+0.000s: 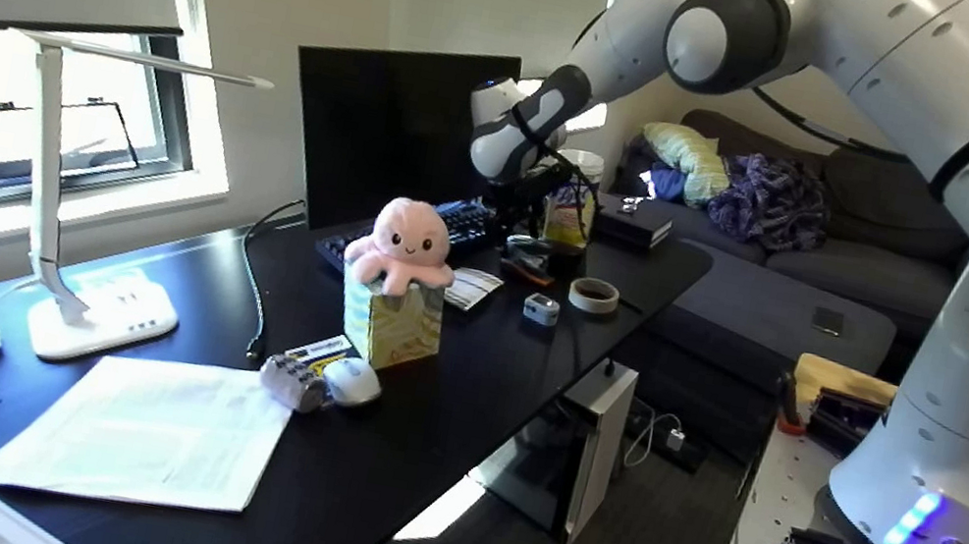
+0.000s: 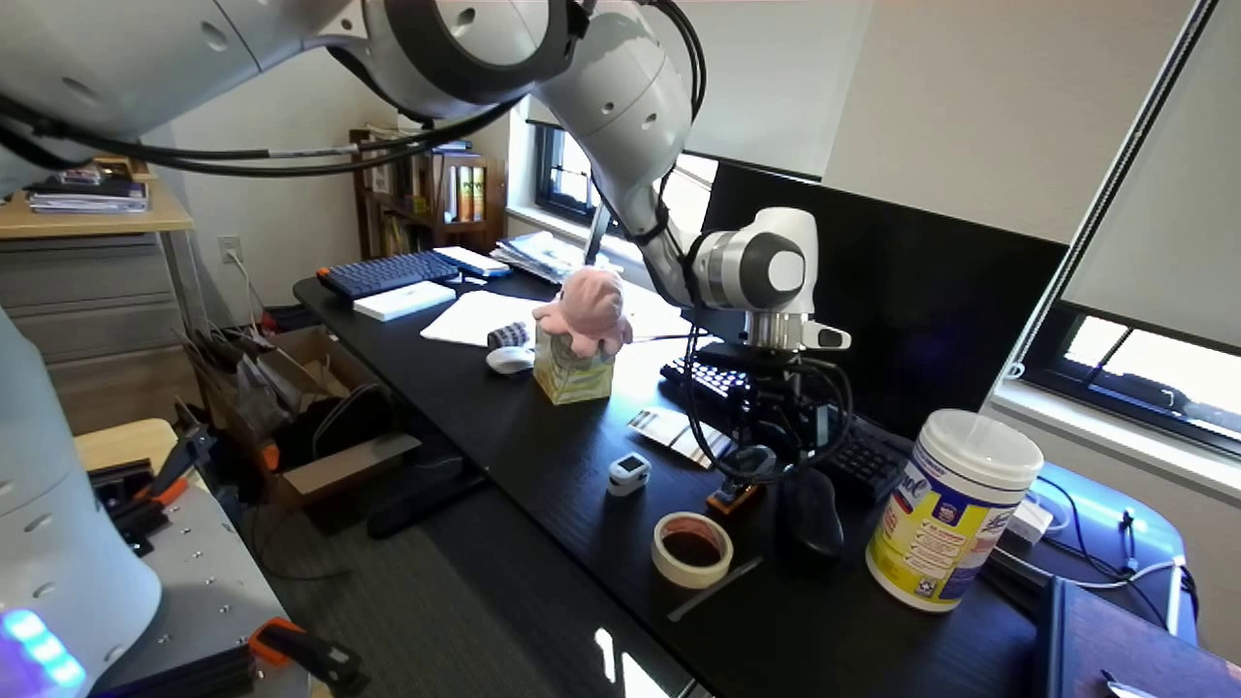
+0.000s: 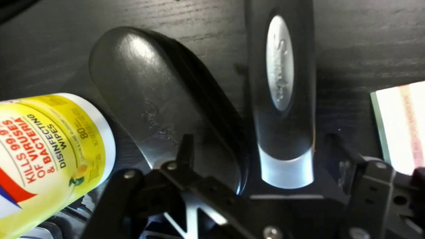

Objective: Move the stapler and black spectacle case to the left side of the desk

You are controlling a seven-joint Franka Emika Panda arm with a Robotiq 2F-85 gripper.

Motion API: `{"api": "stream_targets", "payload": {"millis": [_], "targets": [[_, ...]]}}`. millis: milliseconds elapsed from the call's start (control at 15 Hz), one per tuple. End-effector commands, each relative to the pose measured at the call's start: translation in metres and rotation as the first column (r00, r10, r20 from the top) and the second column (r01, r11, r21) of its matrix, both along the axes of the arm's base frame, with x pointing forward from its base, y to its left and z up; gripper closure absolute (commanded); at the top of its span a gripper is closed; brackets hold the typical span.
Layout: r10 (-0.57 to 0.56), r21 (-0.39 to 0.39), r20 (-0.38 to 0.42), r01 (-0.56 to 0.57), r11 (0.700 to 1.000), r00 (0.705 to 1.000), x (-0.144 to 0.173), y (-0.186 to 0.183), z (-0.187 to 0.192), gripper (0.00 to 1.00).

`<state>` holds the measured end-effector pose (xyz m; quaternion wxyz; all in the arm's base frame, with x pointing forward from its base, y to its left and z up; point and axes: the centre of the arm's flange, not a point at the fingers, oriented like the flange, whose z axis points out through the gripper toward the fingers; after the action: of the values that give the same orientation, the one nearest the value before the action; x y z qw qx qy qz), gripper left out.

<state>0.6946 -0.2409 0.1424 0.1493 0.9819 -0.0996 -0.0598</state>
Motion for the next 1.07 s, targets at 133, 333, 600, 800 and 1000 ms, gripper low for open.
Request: {"api": "stream_targets", "payload": {"millis": [133, 333, 600, 800, 1000], "targets": [[0.036, 0.016, 0.125, -0.038, 0.999, 0.992, -0.017, -0.003, -0.011, 0.46], [0.046, 0.016, 0.155, -0.049, 0.999, 0.987, -0.018, -0.002, -0.006, 0.65], [0.066, 0.020, 0.161, -0.070, 0.997, 0.985, -0.020, 0.001, 0.001, 0.83], [0.113, 0.013, 0.159, -0.117, 0.993, 0.981, -0.035, 0.006, 0.020, 0.86], [0.186, 0.015, 0.159, -0.191, 0.982, 0.970, -0.055, 0.014, 0.035, 0.86]]}}
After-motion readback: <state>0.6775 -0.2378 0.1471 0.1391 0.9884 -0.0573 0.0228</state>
